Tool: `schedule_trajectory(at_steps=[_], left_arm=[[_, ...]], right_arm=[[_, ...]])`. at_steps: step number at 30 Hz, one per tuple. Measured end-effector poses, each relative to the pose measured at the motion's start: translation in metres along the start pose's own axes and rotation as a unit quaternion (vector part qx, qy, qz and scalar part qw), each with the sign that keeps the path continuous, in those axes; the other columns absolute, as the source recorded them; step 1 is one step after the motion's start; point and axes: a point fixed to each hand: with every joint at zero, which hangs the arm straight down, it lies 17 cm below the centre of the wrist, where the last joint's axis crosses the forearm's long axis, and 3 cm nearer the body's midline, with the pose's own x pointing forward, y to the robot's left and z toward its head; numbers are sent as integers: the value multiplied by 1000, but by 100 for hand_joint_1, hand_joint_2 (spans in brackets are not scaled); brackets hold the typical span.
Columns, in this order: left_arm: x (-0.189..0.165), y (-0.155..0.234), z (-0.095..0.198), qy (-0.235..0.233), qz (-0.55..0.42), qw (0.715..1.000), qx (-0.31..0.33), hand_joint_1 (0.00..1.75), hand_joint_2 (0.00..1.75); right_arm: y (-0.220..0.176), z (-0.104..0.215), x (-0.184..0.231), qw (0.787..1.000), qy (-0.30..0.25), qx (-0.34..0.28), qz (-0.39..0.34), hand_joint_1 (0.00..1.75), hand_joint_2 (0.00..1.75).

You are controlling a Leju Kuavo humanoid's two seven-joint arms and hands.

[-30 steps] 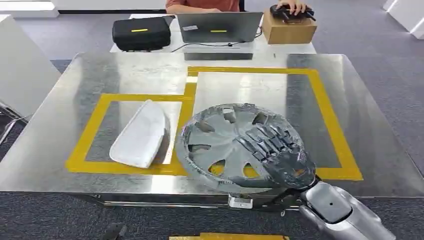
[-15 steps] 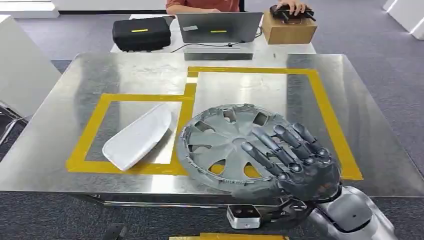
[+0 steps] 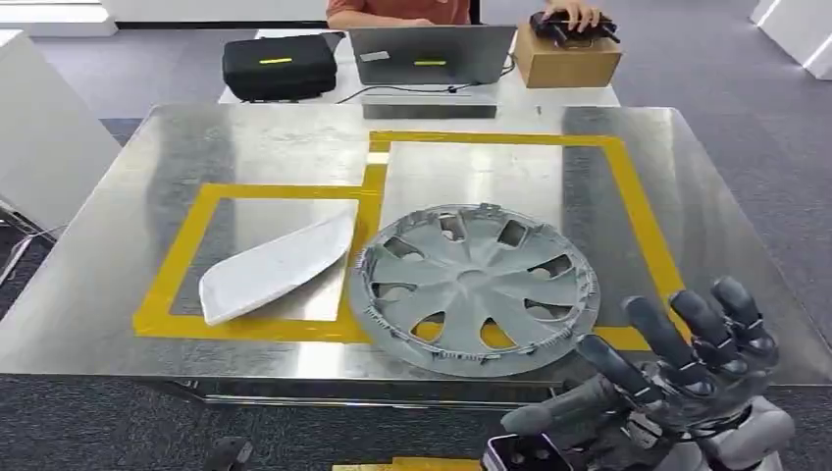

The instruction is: Take the parts from the cabinet and place them on the table.

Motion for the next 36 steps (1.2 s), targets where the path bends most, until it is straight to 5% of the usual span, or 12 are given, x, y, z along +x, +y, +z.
schedule_trajectory(at_steps=[36], left_arm=[[-5, 5, 1, 2, 11, 1000, 21, 0, 0]], right_arm=[[32, 36, -24, 994, 86, 72, 11, 0, 0]])
